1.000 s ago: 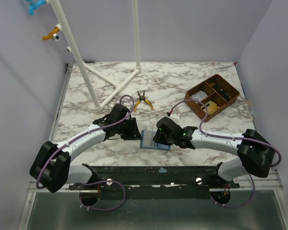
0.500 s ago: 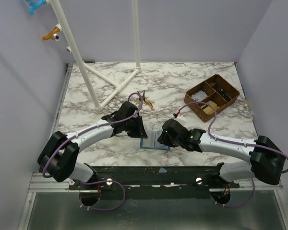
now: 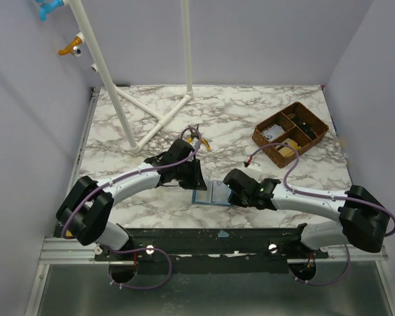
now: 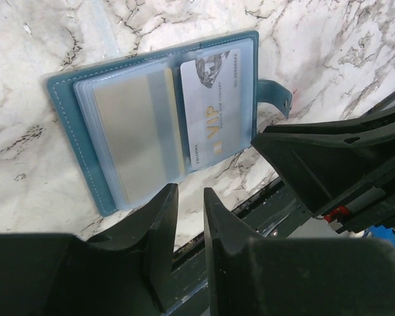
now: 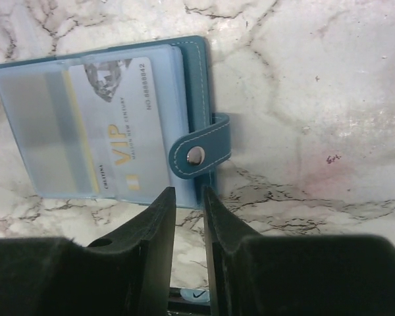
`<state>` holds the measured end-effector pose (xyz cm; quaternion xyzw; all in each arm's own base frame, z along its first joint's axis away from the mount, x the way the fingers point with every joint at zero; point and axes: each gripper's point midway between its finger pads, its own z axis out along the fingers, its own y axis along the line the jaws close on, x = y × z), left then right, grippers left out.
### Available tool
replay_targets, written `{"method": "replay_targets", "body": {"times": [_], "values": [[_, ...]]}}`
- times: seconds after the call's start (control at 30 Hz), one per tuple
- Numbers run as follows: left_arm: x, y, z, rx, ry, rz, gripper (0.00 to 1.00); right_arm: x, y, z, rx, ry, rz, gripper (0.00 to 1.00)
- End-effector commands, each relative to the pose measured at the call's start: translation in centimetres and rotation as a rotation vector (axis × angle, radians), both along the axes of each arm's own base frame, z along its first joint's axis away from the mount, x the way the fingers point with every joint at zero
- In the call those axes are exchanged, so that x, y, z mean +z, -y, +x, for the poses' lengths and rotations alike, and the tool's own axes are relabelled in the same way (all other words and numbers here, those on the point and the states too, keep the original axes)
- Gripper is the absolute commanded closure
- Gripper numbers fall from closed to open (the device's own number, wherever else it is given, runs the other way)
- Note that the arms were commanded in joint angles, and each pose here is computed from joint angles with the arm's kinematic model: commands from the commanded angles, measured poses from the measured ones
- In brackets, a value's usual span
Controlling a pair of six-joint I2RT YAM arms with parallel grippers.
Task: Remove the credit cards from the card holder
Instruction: Remove the credit card from the card holder.
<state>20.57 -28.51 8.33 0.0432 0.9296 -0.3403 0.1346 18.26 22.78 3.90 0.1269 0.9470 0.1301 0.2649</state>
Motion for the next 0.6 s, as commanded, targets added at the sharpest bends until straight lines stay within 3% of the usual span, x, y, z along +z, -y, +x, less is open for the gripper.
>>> {"method": "replay_targets", "body": {"times": [0.0,0.13,0.4,0.57], "values": [[0.3,1.0,0.7,-0.006,0.013,-0.017,0.74,-0.5,1.3,0.6,-0.040,0.013,-0.072,0.74],[0.0,1.2,0.8,-0.008,0.006,-0.017,0.69,0.0,0.9,0.8,-0.040,0.018,-0.057,0.80],[-0.6,1.6,1.0,-0.014,-0.005,-0.013,0.67,2.9,-2.0,1.4,0.045,0.051,0.044,0.81],[-0.9,1.7,1.2,-0.015,-0.012,-0.010,0.67,2.5,-1.3,2.6,0.017,0.069,-0.049,0.80]]}}
